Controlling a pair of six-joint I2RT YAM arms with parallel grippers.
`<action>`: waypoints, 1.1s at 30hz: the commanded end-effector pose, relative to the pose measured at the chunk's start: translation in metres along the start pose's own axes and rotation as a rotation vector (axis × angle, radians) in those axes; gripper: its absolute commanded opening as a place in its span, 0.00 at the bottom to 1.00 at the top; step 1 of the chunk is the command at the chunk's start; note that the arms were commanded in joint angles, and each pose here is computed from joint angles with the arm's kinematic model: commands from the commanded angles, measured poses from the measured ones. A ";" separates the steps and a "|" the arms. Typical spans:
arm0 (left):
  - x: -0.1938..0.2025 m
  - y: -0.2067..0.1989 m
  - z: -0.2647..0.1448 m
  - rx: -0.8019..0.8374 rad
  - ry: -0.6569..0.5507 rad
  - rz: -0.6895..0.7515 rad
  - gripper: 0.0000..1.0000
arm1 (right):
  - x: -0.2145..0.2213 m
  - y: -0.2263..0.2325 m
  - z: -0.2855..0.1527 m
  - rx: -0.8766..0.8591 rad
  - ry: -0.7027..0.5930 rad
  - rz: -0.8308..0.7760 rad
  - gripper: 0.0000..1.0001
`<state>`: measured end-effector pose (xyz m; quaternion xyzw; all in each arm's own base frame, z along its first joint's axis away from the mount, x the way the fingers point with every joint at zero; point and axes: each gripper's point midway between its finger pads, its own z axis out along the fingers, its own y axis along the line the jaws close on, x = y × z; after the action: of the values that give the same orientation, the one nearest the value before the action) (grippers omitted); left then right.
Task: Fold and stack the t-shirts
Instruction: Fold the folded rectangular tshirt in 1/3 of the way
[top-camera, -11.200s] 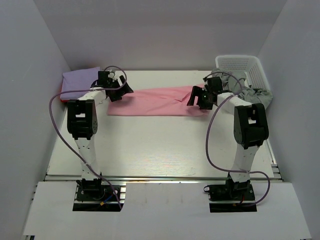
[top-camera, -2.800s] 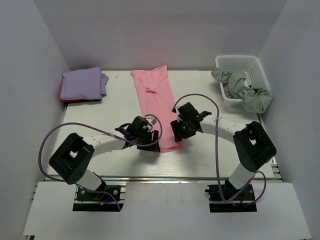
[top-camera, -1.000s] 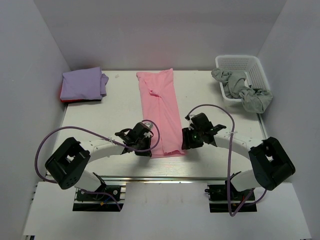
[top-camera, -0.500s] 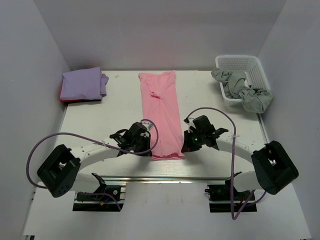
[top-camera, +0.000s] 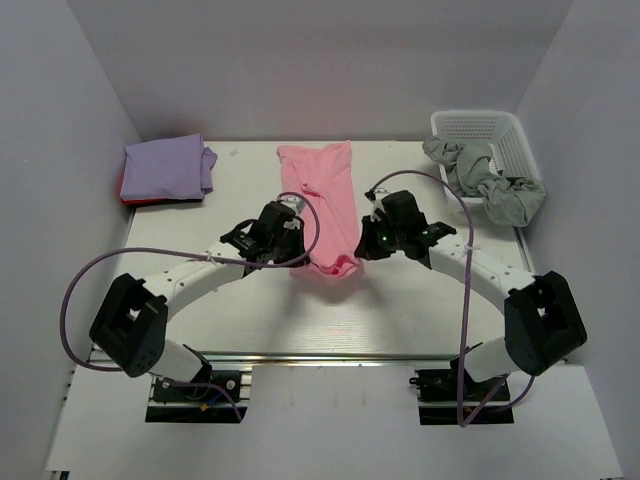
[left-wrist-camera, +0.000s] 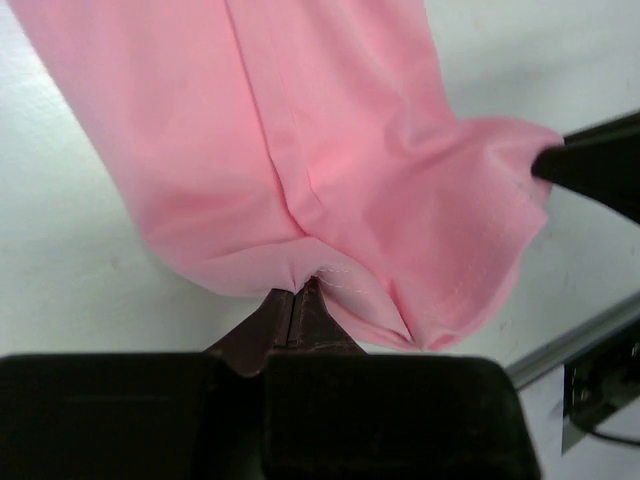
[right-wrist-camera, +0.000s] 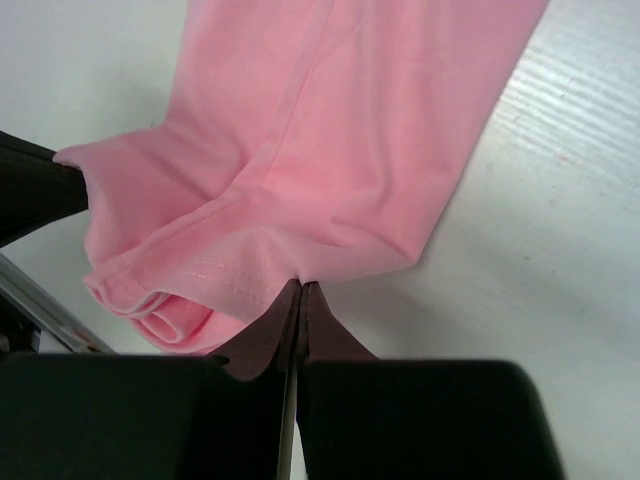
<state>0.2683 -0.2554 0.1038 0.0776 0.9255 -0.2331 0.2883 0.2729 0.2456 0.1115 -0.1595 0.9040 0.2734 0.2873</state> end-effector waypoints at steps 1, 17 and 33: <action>-0.036 0.012 0.001 -0.064 -0.065 -0.041 0.00 | -0.033 -0.008 0.005 0.048 -0.045 -0.012 0.00; -0.143 0.040 0.025 -0.093 -0.190 -0.028 0.00 | -0.142 -0.032 0.035 0.077 -0.155 -0.074 0.00; -0.184 0.072 0.058 -0.091 -0.164 -0.054 0.00 | -0.183 -0.059 0.075 0.061 -0.117 -0.116 0.00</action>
<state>0.4612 -0.2160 0.1262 0.0061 0.9159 -0.1873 0.3549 0.4629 0.2650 0.1322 -0.1731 0.8940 0.2267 0.3456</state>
